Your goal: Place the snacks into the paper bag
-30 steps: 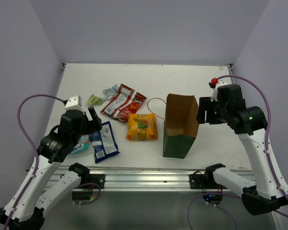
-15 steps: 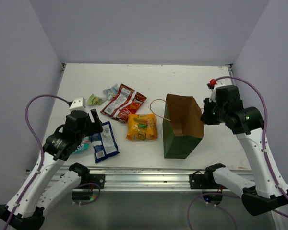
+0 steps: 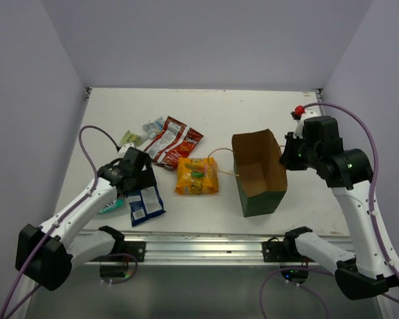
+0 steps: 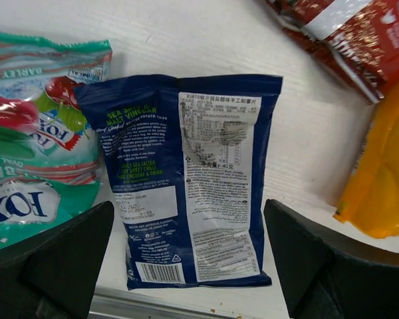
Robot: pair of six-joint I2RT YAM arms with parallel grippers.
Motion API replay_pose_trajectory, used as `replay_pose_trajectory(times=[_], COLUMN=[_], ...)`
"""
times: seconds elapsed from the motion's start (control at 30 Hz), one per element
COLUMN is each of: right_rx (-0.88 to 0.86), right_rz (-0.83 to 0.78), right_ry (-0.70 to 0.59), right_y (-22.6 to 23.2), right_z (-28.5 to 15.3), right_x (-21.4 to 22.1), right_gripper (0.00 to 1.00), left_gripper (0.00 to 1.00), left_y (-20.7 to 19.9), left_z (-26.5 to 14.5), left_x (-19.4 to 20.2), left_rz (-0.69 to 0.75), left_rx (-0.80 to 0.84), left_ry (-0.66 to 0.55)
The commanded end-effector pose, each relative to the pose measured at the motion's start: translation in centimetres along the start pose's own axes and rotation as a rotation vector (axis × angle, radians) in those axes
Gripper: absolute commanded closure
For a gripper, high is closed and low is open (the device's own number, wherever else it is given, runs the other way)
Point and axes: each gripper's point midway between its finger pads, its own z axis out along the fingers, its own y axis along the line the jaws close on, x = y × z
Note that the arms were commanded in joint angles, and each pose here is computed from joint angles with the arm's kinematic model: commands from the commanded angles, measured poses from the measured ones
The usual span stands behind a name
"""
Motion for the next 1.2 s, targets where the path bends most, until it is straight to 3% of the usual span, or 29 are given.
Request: replay_pose_trajectory(times=[0.0,0.33,0.4,0.47,0.5,0.53,0.57,0.6,0.77,0.87,0.97,1.0,1.1,1.17], right_rx=[-0.041,-0.045,-0.045,-0.045,-0.045,-0.045,-0.045,-0.047,-0.048,-0.047,-0.048,-0.048,-0.048,-0.048], right_rz=[-0.007,-0.007,-0.006,-0.006,-0.006,-0.006,-0.006,-0.008,-0.002,-0.001,-0.003,-0.006,-0.011,-0.011], right_ry=[-0.059,-0.098,-0.098,-0.098,-0.098,-0.098,-0.093,-0.088,-0.065,-0.067,-0.073,-0.070,-0.075,-0.075], right_y=[0.7,0.7,0.7,0.7,0.7,0.7,0.7,0.7,0.6,0.6,0.6,0.5,0.6,0.6], right_z=[-1.9,-3.0,-3.0,-2.9,-2.9,-2.8,-2.7,-2.6,-1.6,-1.4,-1.7,-1.8,-2.0,-2.0], right_x=[-1.1,-1.8,-1.8,-1.7,-1.6,-1.6,-1.5,-1.3,-0.4,-0.2,-0.3,-0.3,-0.5,-0.6], right_gripper=[1.00,1.00,1.00,1.00,1.00,1.00,1.00,1.00,1.00,1.00,1.00,1.00,1.00,1.00], left_gripper=[0.00,0.02,0.10,0.29,0.51,0.65,0.89,0.99,1.00,1.00,1.00,1.00,1.00,1.00], left_y=[-0.4,1.1,1.2,1.3,1.3,1.4,1.3,1.2,-0.7,-4.8,-10.2,-12.1,-17.0,-20.5], left_z=[1.8,5.0,5.2,5.3,5.4,5.3,5.2,5.1,2.6,-2.0,-10.6,-15.3,-25.0,-29.1], left_x=[1.6,7.2,7.4,7.6,7.5,7.5,7.5,7.1,3.7,-2.0,-9.0,-12.1,-16.2,-16.8], left_rz=[-0.062,-0.038,-0.027,-0.020,-0.018,-0.015,-0.014,-0.017,-0.037,-0.076,-0.118,-0.137,-0.140,-0.130], left_rx=[-0.017,-0.073,-0.079,-0.083,-0.086,-0.087,-0.088,-0.084,-0.001,0.204,0.512,0.643,0.992,1.165], left_ry=[0.050,0.201,0.208,0.213,0.212,0.212,0.211,0.204,0.113,-0.037,-0.213,-0.290,-0.354,-0.345])
